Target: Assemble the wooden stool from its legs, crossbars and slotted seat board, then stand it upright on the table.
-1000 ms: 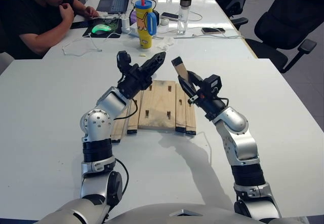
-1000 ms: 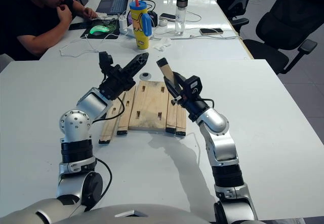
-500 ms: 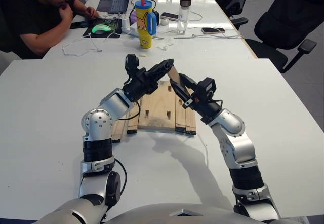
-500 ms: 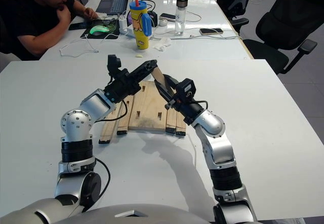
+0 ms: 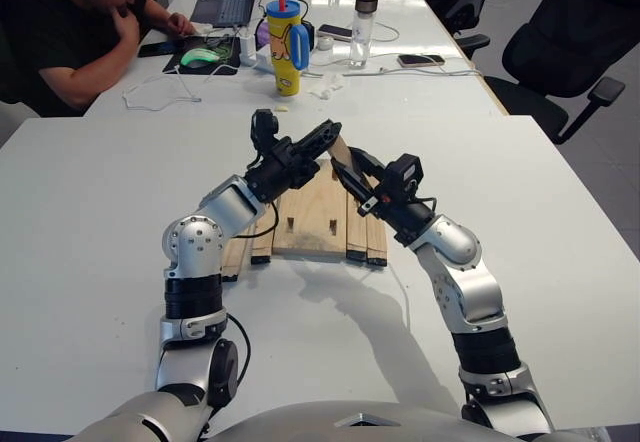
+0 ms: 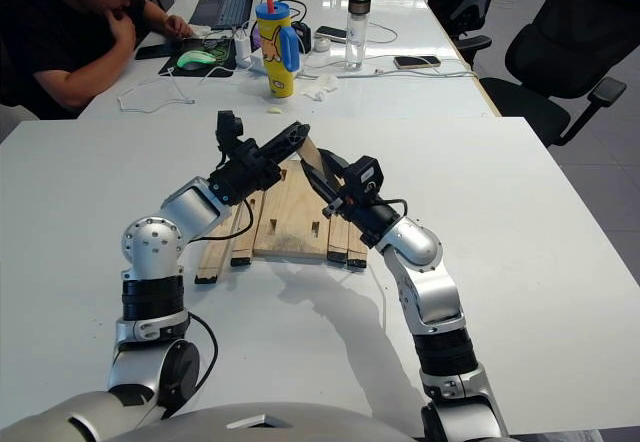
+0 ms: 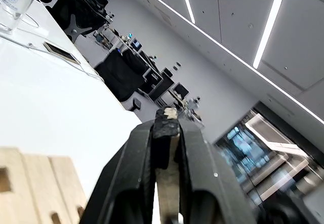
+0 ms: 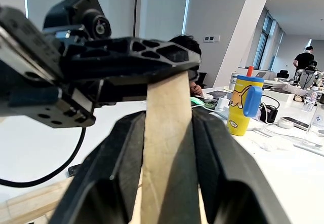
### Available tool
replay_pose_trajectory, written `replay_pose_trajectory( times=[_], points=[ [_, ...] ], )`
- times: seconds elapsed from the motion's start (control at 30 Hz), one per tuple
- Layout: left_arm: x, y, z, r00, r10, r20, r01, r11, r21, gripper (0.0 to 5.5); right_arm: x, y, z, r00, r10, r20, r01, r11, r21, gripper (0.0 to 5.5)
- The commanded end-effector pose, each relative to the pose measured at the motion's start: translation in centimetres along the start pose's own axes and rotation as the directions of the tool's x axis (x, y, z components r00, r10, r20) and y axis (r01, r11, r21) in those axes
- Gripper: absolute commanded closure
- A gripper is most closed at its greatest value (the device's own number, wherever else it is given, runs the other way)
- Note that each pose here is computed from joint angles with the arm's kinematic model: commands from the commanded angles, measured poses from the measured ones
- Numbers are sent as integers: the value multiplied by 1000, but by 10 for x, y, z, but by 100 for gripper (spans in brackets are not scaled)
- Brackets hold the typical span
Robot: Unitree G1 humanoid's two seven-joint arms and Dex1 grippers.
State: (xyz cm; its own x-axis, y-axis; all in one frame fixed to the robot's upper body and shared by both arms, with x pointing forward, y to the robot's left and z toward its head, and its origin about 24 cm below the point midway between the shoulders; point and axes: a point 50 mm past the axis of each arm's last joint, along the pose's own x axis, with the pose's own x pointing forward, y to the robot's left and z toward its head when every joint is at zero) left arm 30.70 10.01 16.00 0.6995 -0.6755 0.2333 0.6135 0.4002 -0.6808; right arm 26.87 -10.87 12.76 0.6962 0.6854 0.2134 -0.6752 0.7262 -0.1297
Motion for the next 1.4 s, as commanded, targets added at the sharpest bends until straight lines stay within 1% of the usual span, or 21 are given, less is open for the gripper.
replay_pose_trajectory(
  times=[0.03, 0.13, 0.23, 0.33, 0.43, 0.5, 0.67, 1.03, 1.27, 1.4],
  points=[
    [-19, 15, 19, 977, 147, 152, -161, 983, 86, 507, -8, -17, -16, 985, -114, -128, 116, 993, 10, 360],
    [-43, 22, 31, 927, 256, 273, -300, 944, 137, 507, -16, -25, -30, 959, -184, -216, 188, 982, -3, 360],
    [-67, 30, 31, 863, 374, 341, -441, 885, 147, 507, -26, -38, -34, 927, -295, -233, 312, 949, 40, 360],
    [-82, 43, 20, 801, 481, 357, -552, 824, 128, 507, -28, -46, -36, 904, -360, -229, 387, 919, 81, 360],
    [-89, 56, 15, 763, 536, 361, -611, 780, 133, 507, -21, -45, -35, 906, -360, -221, 389, 915, 105, 360],
    [-88, 61, 13, 763, 544, 349, -621, 766, 164, 507, -18, -43, -33, 911, -356, -210, 385, 915, 118, 360],
    [-86, 69, 10, 758, 552, 348, -632, 754, 180, 507, -16, -40, -34, 913, -345, -215, 378, 915, 137, 360],
    [-86, 77, 10, 733, 565, 379, -646, 752, 129, 507, -8, -34, -34, 931, -282, -232, 321, 935, 150, 360],
    [-67, 85, -1, 757, 554, 347, -623, 771, 129, 507, -3, -32, -35, 937, -257, -238, 298, 942, 155, 360],
    [-66, 91, -7, 743, 572, 347, -644, 753, 137, 507, 0, -32, -34, 938, -255, -233, 295, 943, 155, 360]
  ],
)
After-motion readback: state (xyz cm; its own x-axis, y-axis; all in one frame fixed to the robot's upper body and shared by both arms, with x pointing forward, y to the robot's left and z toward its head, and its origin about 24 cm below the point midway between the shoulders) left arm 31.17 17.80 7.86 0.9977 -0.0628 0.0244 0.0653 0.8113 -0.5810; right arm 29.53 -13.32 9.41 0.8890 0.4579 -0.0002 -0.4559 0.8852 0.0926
